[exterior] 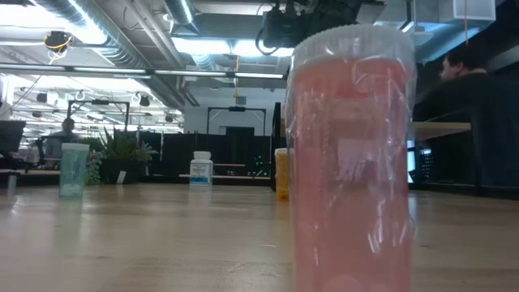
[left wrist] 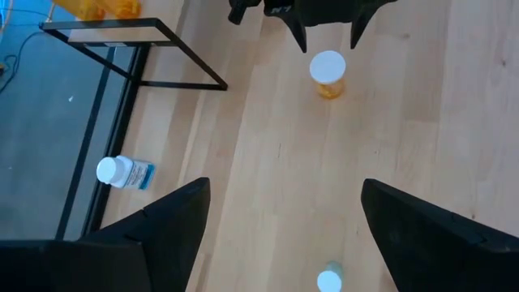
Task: Pick and place medicine bottles onto shelf by color
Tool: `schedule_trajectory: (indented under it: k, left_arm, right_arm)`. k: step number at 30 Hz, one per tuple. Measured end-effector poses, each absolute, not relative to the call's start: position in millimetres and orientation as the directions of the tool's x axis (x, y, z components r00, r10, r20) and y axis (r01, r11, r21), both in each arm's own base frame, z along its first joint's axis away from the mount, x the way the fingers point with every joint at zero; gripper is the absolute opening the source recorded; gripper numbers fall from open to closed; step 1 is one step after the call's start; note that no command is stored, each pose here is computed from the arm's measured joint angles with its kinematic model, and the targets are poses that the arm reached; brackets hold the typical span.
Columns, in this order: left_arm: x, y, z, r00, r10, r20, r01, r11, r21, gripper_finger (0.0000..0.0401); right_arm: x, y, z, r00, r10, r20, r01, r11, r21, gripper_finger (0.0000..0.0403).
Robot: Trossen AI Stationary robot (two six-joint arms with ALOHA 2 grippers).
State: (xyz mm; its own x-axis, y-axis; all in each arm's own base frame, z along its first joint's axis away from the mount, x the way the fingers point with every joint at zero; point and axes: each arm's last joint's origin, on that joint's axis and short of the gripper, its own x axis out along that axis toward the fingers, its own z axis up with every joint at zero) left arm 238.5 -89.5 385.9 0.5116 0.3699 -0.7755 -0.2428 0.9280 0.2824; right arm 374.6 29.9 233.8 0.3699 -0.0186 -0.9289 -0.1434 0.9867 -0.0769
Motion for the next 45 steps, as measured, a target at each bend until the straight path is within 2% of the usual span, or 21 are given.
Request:
schedule_trajectory:
  k: [11,26,33,38,42,45]
  left_arm:
    - [238.5,-89.5,385.9,0.512,0.37,-0.775,-0.243,0.928,0.282,0.0315]
    - [238.6,-89.6,385.8,0.512,0.37,-0.776,-0.243,0.928,0.282,0.0315]
    - [238.6,-89.6,385.8,0.512,0.37,-0.775,-0.243,0.928,0.283,0.0315]
    - [238.8,-89.7,385.9,0.513,0.369,-0.775,-0.243,0.928,0.281,0.0315]
    - [239.1,-89.8,386.1,0.516,0.368,-0.773,-0.245,0.929,0.279,0.0315]
    - [239.1,-89.9,386.1,0.516,0.368,-0.773,-0.244,0.929,0.279,0.0315]
  right_arm:
    - [378.1,30.2,235.4,0.408,-0.015,-0.913,-0.135,0.988,-0.077,0.0255]
    - [381.0,25.1,236.9,0.434,-0.017,-0.901,-0.048,0.998,-0.042,0.0255]
    - [382.4,26.6,234.4,0.43,0.033,-0.902,-0.074,0.997,0.001,0.0256]
    - [387.4,26.8,217.5,0.38,0.074,-0.922,-0.068,0.996,0.052,0.0256]
    - [388.7,25.8,212.6,0.357,0.173,-0.918,-0.124,0.983,0.137,0.0256]
    - [389.9,26.0,213.7,0.371,0.181,-0.911,-0.196,0.974,0.113,0.0256]
